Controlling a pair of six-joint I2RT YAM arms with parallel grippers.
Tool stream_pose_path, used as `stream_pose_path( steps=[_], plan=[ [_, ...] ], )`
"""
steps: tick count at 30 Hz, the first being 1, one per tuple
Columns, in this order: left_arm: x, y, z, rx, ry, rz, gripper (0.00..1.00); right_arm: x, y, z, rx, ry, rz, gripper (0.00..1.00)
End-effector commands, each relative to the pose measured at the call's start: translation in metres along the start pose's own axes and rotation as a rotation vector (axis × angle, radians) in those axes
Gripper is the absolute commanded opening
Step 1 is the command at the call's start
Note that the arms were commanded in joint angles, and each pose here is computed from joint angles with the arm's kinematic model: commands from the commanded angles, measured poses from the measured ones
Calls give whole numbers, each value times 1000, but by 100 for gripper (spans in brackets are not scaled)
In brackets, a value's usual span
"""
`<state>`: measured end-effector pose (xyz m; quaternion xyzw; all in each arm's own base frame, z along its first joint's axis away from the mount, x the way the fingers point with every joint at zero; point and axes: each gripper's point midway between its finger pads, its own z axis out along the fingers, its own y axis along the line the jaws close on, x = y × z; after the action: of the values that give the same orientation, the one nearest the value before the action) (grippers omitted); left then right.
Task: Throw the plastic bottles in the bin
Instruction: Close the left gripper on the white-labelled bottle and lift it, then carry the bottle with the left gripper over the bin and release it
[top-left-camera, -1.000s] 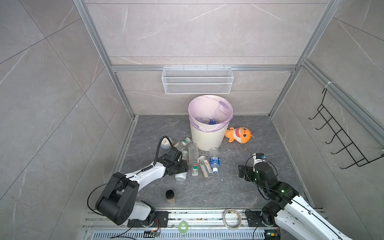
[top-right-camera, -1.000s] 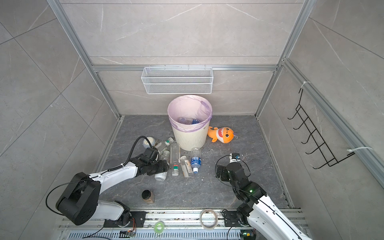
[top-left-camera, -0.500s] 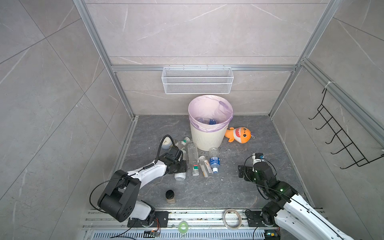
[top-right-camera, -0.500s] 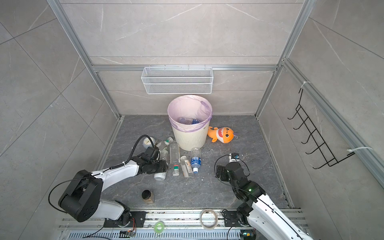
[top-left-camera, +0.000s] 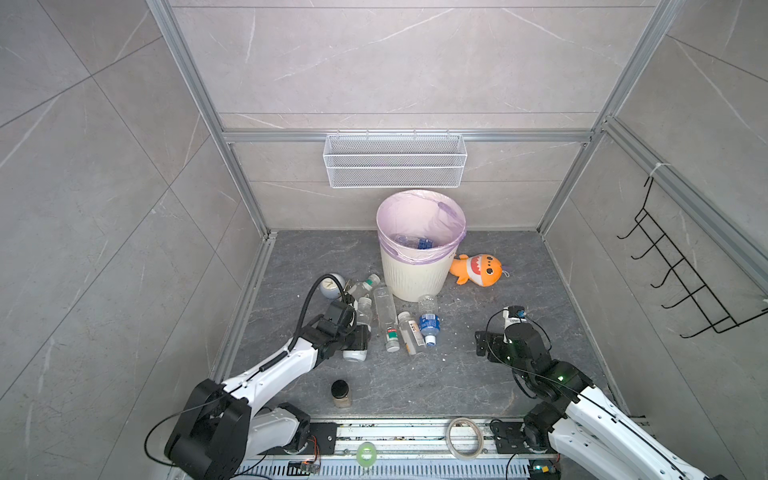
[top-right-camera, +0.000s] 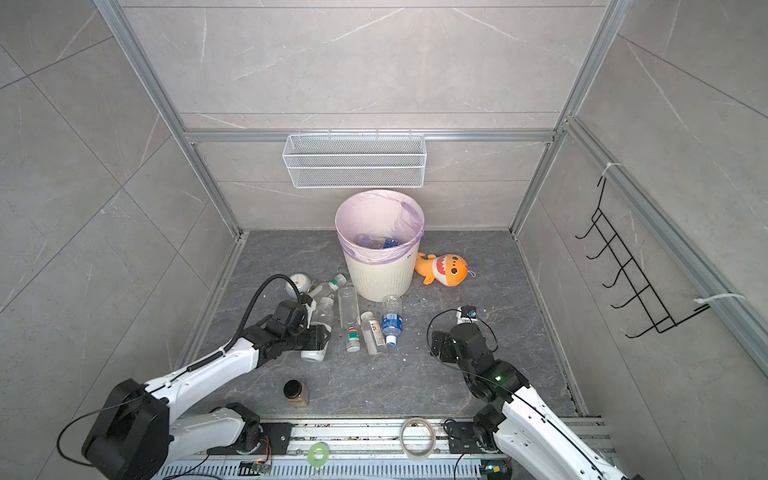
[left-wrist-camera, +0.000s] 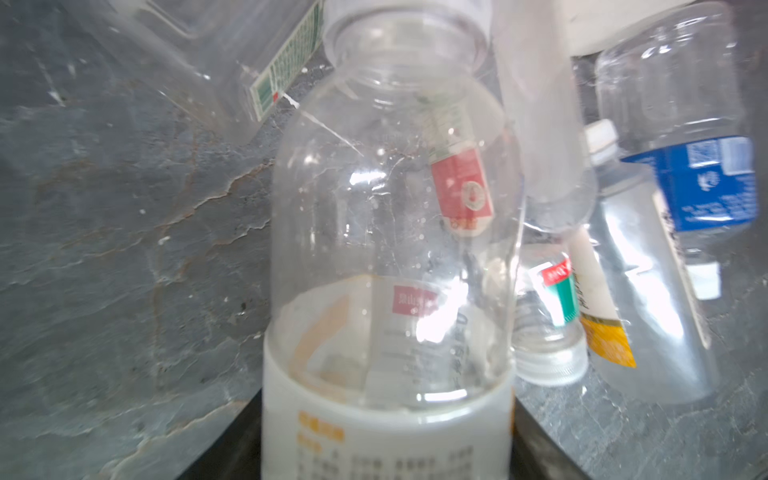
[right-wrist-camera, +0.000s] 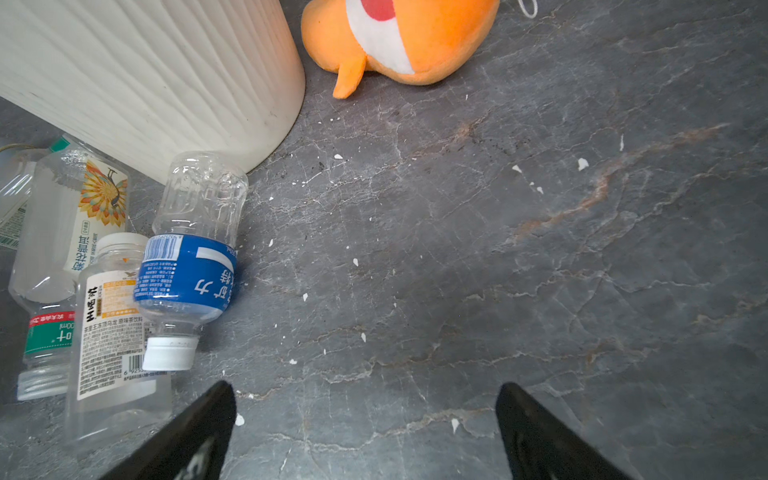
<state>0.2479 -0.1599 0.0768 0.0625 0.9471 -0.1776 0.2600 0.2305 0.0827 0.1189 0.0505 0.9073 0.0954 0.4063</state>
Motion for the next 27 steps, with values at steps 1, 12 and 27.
stream_pose_path(
  steps=[1,12,27],
  plan=[
    [-16,-6,-19,32,-117,50,62,-3,4,0,-15,-9,5,100],
    [-51,-26,-98,149,-440,77,61,-4,4,-1,-19,-15,7,100],
    [-231,-155,-232,432,-672,214,61,-5,5,-1,-29,-21,9,100]
  ],
)
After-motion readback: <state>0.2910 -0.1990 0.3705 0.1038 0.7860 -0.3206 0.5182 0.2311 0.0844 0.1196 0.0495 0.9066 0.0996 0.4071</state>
